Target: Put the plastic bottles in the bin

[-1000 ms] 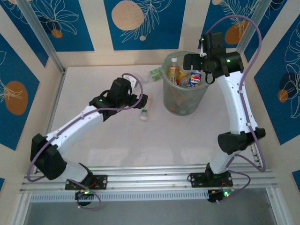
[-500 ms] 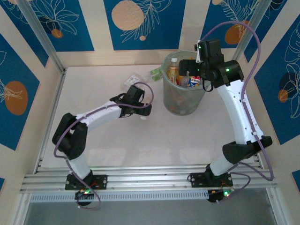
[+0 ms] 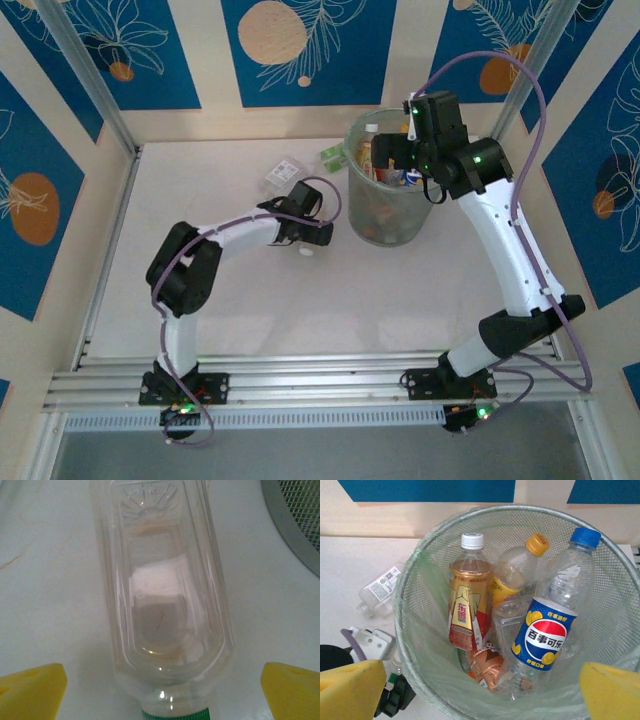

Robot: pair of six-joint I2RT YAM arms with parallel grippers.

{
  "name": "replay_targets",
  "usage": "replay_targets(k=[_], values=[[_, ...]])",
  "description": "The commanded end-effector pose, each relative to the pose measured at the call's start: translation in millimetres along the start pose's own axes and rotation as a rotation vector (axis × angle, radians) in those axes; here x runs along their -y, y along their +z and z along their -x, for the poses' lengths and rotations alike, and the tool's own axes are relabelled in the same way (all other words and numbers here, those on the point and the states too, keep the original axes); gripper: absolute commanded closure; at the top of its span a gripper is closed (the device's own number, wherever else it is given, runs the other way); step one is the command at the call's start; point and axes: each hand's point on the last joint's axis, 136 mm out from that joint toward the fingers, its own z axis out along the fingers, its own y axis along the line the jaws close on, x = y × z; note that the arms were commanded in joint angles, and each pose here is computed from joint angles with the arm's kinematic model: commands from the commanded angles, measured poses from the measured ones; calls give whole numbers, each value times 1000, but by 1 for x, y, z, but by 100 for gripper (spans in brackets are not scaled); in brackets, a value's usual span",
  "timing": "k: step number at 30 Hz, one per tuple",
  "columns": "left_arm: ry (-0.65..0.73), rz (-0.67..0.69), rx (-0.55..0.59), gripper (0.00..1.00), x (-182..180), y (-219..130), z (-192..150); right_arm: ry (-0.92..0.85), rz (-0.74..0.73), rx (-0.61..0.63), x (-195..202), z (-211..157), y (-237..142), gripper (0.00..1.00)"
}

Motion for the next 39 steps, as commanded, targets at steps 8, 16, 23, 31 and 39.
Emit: replay_targets(k=[8, 16, 23, 31, 39], values=[[50, 28, -61, 0, 3, 21, -8, -1, -6, 55, -3, 7, -5, 1], [73, 35, -101, 1, -4, 13, -33, -9, -10, 59, -5, 6, -3, 1], [94, 50, -127, 13, -5, 15, -45, -9, 0, 67, -9, 8, -2, 1], [99, 25, -121, 51, 2, 12, -46, -13, -7, 74, -8, 8, -5, 1], [71, 4, -15, 64, 3, -20, -24, 1, -13, 49, -8, -1, 0, 1]])
